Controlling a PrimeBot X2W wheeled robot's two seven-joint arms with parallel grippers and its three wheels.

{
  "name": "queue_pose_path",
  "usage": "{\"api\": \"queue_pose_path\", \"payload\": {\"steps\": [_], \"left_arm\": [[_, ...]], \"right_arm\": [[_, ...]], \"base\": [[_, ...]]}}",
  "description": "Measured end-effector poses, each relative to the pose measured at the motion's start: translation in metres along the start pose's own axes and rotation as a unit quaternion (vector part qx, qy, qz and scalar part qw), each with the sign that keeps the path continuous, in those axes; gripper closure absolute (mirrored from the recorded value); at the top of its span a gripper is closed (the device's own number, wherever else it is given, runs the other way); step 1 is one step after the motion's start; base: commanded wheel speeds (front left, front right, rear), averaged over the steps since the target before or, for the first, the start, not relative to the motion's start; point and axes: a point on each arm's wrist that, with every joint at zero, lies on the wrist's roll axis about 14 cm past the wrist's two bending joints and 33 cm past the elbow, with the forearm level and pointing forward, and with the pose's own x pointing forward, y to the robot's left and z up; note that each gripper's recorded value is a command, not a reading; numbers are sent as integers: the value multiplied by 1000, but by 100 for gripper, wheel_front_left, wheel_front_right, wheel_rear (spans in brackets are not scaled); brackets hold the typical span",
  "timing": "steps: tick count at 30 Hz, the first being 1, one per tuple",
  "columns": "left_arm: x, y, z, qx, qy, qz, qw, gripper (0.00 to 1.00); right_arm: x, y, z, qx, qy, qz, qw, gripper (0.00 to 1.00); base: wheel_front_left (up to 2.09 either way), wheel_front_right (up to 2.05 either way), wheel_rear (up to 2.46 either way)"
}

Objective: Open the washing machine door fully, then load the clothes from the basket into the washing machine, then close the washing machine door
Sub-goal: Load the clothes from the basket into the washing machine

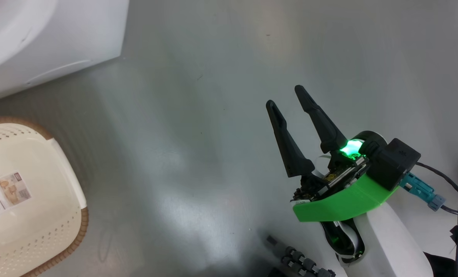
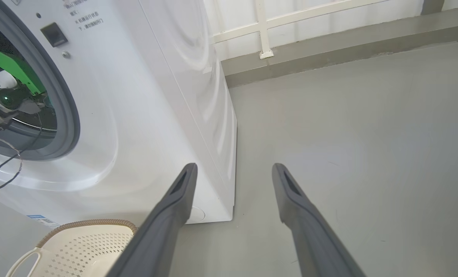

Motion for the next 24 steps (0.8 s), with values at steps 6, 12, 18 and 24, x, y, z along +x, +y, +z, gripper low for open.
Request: {"api": "queue_pose_path", "payload": {"steps": [6,12,18,24], "left_arm": [[-3,7,-19,2,26,5,1000,0],[-7,1,-19,4,26,-5,1000,0],[-13,-3,-6,2,10,-11,1000,0],[-38,-11,-12,-10,9,-23,1000,0]], "right_arm": [[3,3,-4,4,3,6,1000,0],[4,7,-2,2,0,11,1000,0],[4,9,7,-2,-12,13,1000,0],[3,13,21,-7,-30,20,999,0]], "base": [[0,0,0],[0,0,0],[0,0,0],[0,0,0]]}}
